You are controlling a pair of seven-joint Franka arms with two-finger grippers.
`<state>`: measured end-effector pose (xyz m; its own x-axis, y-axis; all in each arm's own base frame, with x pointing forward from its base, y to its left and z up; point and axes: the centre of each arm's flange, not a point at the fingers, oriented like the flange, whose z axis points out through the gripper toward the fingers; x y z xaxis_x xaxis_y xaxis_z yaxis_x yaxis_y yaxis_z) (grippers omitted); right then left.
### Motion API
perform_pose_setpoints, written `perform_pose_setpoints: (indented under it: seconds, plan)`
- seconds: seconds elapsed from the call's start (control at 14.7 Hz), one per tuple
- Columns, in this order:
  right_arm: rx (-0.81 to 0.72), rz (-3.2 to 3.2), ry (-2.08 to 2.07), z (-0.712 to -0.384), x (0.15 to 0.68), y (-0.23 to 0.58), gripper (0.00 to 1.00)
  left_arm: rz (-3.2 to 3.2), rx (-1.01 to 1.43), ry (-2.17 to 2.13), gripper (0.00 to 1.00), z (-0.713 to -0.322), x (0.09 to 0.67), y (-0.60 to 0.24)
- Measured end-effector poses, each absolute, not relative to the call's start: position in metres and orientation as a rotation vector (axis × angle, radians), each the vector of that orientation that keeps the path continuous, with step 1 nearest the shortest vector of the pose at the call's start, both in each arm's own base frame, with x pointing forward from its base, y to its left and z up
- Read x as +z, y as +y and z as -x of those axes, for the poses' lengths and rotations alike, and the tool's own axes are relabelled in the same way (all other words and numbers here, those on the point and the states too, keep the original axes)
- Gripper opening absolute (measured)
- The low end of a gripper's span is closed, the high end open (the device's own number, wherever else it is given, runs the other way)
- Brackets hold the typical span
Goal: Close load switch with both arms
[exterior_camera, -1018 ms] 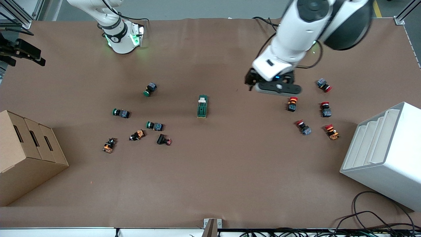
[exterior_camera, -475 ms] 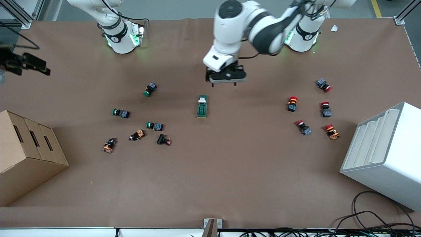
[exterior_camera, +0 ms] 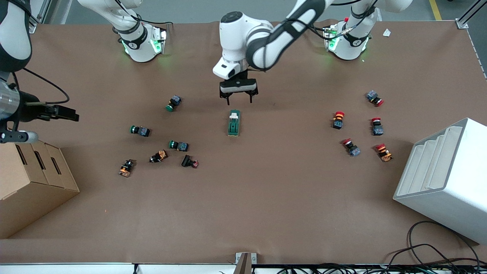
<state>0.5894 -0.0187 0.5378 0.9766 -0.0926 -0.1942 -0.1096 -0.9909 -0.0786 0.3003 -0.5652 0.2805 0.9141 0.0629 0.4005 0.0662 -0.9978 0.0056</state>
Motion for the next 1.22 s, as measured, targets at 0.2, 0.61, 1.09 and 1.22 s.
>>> perform_pose_setpoints:
  seconds: [0.2,0.61,1.09,1.22]
  plan:
    - [0.248,3.002,0.341,-0.595,0.532,0.029,1.00,3.002,-0.846,-0.025,0.99,-0.268,0.237,-0.576]
    - [0.257,2.973,0.632,-0.591,0.503,0.149,1.00,2.865,-1.158,-0.011,1.00,-0.237,0.156,-0.572]
    - [0.165,2.914,0.847,-0.568,0.438,0.262,1.00,2.778,-1.472,0.006,0.99,-0.227,0.122,-0.571]
    - [0.146,2.904,0.874,-0.560,0.415,0.279,1.00,2.752,-1.544,0.009,0.99,-0.225,0.106,-0.568]
